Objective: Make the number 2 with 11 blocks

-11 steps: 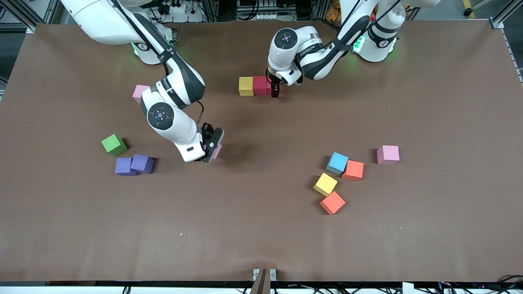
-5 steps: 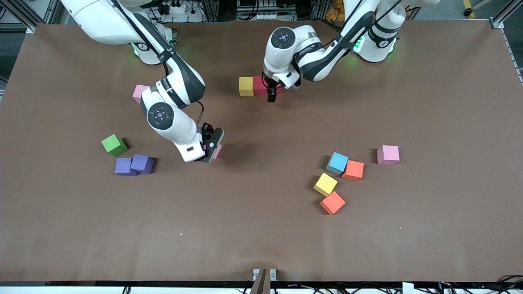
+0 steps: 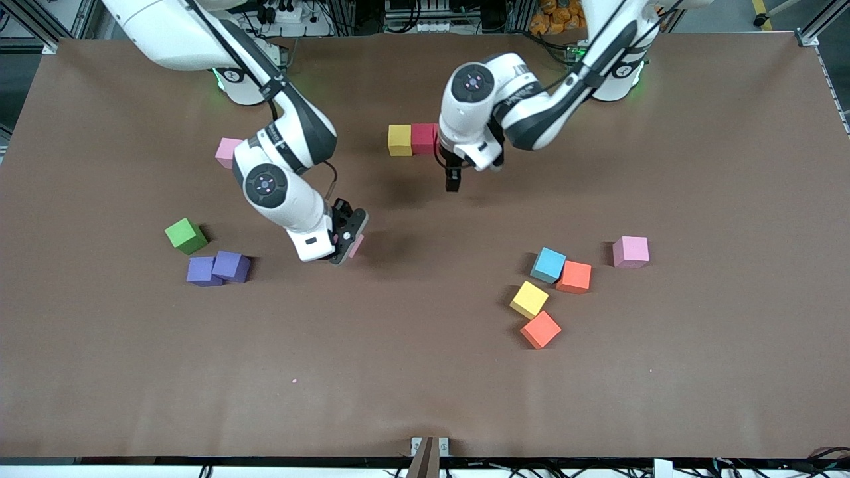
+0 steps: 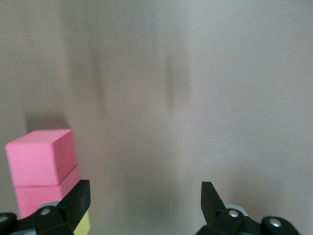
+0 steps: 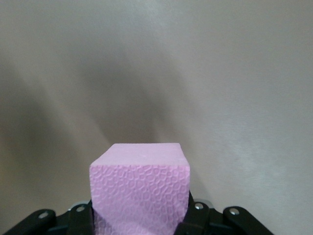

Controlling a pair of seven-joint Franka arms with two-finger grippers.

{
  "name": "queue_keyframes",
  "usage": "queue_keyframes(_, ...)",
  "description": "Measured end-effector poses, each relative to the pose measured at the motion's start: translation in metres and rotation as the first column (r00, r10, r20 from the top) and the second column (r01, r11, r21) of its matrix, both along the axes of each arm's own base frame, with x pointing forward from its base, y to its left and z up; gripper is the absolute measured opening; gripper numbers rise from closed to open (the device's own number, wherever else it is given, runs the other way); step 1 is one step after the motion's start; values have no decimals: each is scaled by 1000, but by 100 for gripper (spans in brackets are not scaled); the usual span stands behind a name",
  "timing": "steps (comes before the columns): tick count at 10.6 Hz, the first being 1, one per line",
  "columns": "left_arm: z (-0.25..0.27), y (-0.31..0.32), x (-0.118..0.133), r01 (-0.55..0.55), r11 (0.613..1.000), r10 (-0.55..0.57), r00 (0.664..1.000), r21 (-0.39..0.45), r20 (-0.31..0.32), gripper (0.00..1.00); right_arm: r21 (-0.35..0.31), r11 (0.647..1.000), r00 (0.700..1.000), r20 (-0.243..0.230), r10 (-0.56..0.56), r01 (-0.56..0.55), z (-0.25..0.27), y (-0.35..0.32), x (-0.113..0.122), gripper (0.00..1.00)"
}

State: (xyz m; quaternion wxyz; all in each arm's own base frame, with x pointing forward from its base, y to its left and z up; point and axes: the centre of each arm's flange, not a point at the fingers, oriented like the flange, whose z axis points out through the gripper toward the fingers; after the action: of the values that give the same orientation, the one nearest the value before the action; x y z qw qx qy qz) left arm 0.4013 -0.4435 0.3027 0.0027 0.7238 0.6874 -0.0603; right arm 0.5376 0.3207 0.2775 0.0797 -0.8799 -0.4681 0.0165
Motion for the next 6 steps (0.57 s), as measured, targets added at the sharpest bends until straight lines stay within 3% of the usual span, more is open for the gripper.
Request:
queue_keyframes(3, 23, 67, 81, 120, 993, -120, 992, -10, 33, 100, 7, 965, 961, -88, -262, 264, 4, 51, -33, 58)
queue_keyframes(6, 24, 137, 127, 281, 960, -281, 959, -5, 31, 100, -21, 878, 873, -94, -478, 478, 7, 125, -88, 58)
